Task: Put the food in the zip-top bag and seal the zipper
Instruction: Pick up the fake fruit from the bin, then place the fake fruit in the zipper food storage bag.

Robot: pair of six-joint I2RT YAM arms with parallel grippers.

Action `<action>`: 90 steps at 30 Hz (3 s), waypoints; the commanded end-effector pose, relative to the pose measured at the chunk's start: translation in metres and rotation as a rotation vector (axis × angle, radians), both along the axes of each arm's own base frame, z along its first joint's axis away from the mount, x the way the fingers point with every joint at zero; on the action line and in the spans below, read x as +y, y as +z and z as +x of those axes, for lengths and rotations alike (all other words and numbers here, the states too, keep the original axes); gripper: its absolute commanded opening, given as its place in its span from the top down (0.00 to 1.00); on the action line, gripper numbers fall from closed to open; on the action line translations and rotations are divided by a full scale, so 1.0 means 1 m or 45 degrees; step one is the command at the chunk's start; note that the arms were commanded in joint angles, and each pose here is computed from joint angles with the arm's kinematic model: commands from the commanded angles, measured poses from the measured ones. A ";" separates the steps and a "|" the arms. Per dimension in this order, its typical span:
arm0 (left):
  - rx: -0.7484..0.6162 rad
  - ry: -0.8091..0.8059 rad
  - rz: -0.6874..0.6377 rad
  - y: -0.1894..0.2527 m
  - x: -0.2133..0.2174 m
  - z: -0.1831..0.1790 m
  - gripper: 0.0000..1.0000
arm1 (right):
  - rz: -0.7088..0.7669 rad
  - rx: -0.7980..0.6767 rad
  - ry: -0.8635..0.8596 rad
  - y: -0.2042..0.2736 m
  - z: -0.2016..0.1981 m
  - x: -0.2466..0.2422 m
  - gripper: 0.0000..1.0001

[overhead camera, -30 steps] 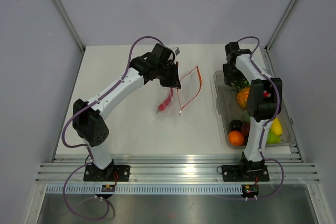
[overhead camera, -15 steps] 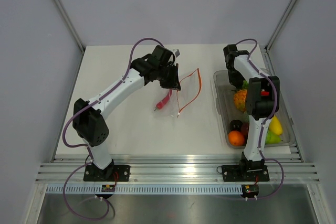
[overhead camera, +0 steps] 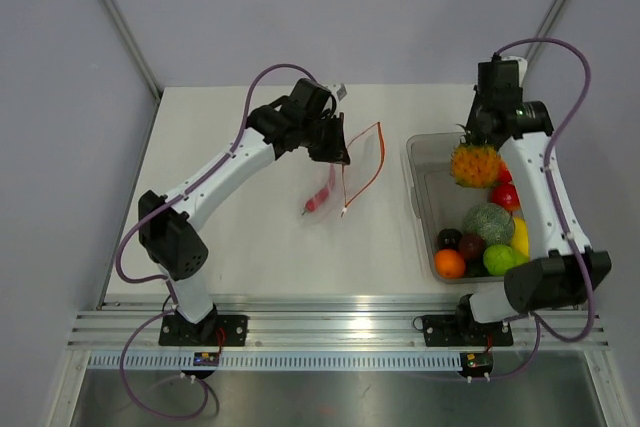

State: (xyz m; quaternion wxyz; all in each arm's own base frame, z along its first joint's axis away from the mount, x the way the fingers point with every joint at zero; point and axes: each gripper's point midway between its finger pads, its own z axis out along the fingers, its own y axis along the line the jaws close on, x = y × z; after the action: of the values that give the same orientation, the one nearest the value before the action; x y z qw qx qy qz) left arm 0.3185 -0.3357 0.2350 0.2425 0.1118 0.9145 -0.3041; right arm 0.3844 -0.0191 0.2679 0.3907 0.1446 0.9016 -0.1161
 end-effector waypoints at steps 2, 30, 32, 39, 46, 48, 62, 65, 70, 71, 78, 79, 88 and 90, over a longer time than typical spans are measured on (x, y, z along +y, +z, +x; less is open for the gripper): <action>-0.039 -0.022 -0.102 0.028 -0.016 0.007 1.00 | 0.181 -0.407 0.068 0.081 -0.020 0.021 1.00; 0.030 -0.022 -0.273 0.062 -0.029 0.010 1.00 | 0.831 -0.733 0.115 0.087 -0.022 0.171 1.00; 0.035 -0.031 -0.299 0.065 -0.029 0.011 1.00 | 0.810 -0.719 0.069 0.075 -0.020 0.167 1.00; 0.068 -0.036 -0.387 0.075 -0.036 0.012 1.00 | 0.738 -0.680 -0.033 0.042 -0.018 0.157 1.00; 0.104 -0.044 -0.412 0.071 -0.042 0.013 1.00 | 0.702 -0.680 -0.005 0.043 -0.024 0.185 1.00; 0.107 -0.045 -0.417 0.072 -0.042 0.013 1.00 | 0.703 -0.649 -0.015 0.039 -0.023 0.192 1.00; 0.117 -0.028 -0.397 0.052 -0.032 0.021 1.00 | 0.990 -0.458 -0.011 -0.013 -0.040 0.227 1.00; 0.115 -0.045 -0.393 0.048 -0.031 0.020 1.00 | 0.967 -0.376 0.055 -0.025 -0.046 0.235 1.00; 0.101 -0.074 -0.374 0.046 -0.027 0.019 1.00 | 0.890 -0.241 0.282 -0.040 -0.063 0.249 0.92; 0.099 -0.080 -0.377 0.047 -0.027 0.018 1.00 | 0.862 -0.212 0.306 -0.041 -0.066 0.248 0.87; 0.057 -0.098 -0.414 0.061 -0.021 0.017 1.00 | 0.617 -0.301 0.315 0.004 -0.077 0.204 0.29; 0.050 -0.099 -0.418 0.064 -0.020 0.016 1.00 | 0.589 -0.332 0.318 0.014 -0.077 0.198 0.28; -0.001 -0.101 -0.426 0.078 -0.013 0.009 1.00 | 0.534 -0.205 0.142 -0.017 -0.076 0.141 0.28; -0.008 -0.101 -0.428 0.081 -0.012 0.008 1.00 | 0.615 -0.137 0.161 -0.032 -0.074 0.143 0.28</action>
State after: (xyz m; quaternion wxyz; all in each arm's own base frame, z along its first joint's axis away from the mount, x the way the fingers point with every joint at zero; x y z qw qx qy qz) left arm 0.3352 -0.3492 0.2736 0.2067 0.0790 0.8755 -0.4296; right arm 0.3133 0.1295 0.2679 0.4518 0.1874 0.8623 0.1309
